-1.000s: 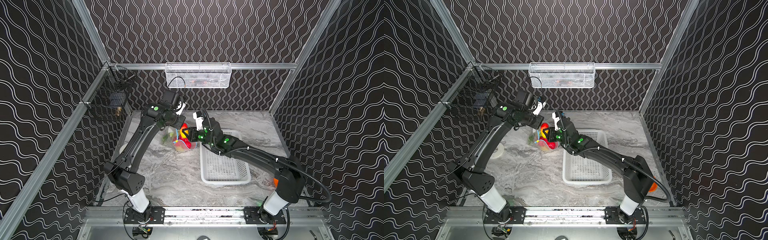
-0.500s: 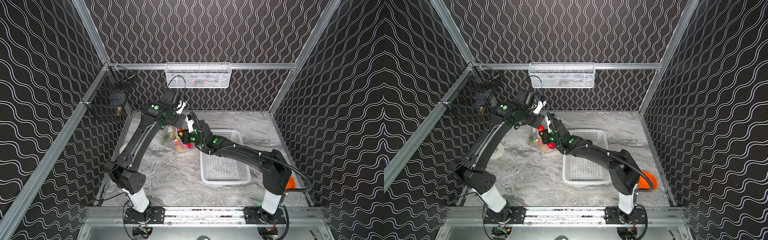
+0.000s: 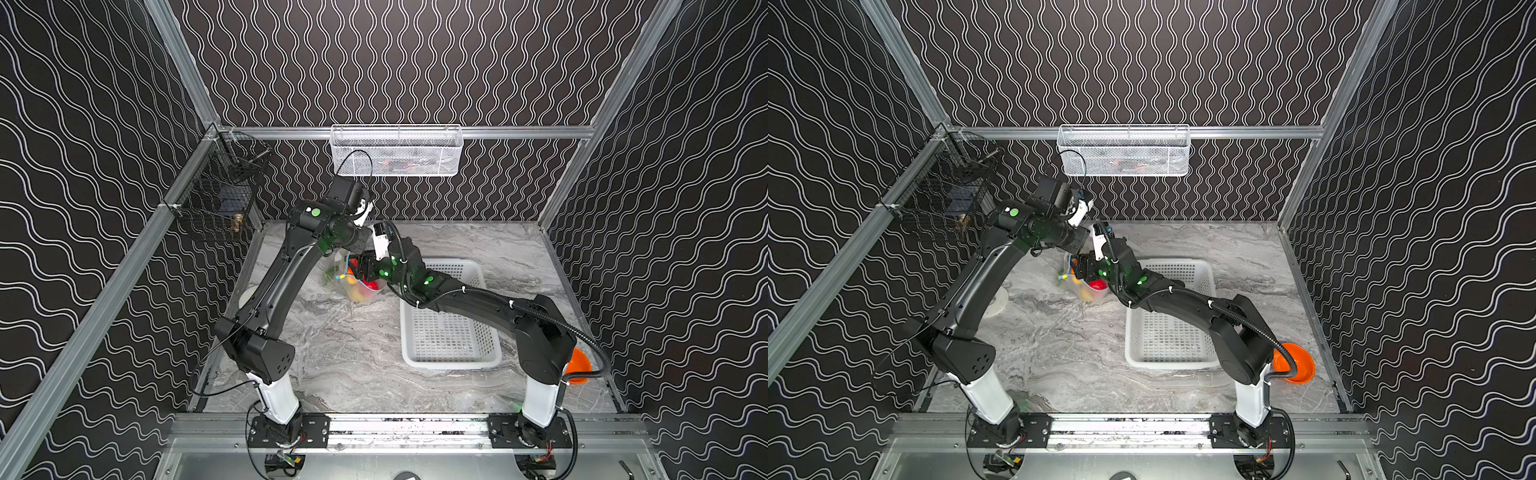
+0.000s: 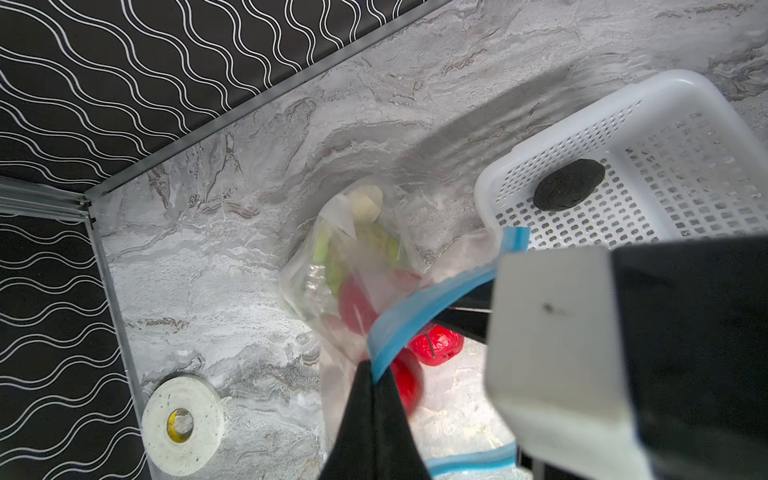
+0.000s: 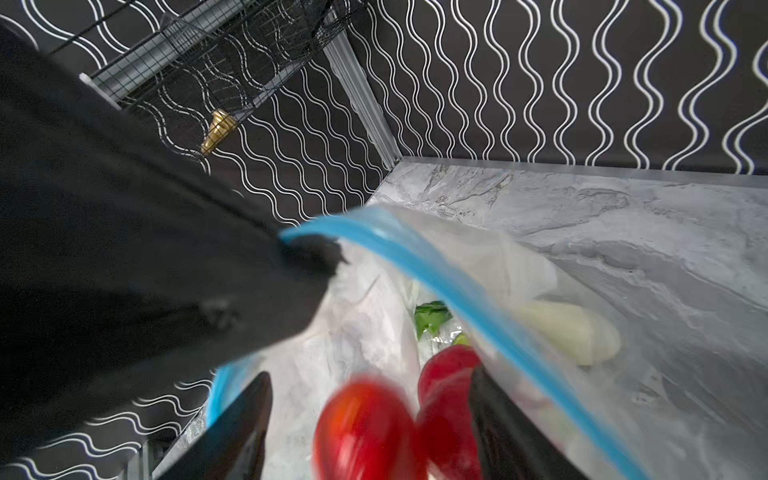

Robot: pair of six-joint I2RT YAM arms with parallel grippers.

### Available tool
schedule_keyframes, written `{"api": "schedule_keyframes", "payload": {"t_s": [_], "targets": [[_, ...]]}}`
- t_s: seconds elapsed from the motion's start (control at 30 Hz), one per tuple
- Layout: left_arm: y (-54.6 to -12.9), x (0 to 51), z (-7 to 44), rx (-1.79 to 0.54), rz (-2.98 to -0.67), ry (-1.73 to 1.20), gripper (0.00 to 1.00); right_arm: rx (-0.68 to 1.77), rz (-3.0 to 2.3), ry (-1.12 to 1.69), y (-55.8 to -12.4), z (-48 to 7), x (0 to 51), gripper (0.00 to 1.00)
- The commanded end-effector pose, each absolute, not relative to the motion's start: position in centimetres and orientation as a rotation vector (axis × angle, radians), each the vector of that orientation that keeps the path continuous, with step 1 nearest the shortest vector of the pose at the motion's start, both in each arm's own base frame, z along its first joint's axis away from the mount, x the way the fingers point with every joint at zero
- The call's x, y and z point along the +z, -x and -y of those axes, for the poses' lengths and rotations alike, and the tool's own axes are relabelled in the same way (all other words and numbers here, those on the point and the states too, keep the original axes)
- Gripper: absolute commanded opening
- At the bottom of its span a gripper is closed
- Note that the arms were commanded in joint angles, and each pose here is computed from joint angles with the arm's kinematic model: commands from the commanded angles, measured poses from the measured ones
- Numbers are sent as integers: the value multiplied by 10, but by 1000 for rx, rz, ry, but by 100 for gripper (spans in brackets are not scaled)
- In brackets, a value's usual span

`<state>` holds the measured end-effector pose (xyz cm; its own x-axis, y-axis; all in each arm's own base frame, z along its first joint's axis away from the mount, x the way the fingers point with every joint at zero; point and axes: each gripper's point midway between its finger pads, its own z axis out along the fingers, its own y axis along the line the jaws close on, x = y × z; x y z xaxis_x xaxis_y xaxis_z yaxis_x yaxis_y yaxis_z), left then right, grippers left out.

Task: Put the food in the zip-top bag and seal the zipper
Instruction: 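Lower the red-yellow mango into the bag and open the right gripper, then raise the right gripper out of the bag and move it over the basket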

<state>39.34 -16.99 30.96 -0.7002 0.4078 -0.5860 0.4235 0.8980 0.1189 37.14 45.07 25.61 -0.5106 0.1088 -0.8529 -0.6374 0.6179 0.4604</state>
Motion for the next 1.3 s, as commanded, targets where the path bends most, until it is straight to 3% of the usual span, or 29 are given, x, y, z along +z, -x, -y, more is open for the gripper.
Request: {"api": "schedule_keyframes", "payload": {"t_s": [0.0, 0.33, 0.63, 1.0, 1.27], "targets": [[-396, 313, 170, -26, -2412, -600, 0, 974, -1843, 378, -373, -440, 279, 76], [-399, 312, 169, -8, -2415, -590, 0, 923, -1833, 345, -352, -402, 291, 79], [-398, 309, 169, -12, -2423, -590, 0, 898, -1804, 274, -334, -364, 310, 99], [-393, 305, 167, -15, -2426, -592, 0, 715, -1915, 191, -348, -340, 299, 99], [-389, 306, 168, -30, -2422, -593, 0, 621, -2062, -24, -370, -303, 269, 99]]}}
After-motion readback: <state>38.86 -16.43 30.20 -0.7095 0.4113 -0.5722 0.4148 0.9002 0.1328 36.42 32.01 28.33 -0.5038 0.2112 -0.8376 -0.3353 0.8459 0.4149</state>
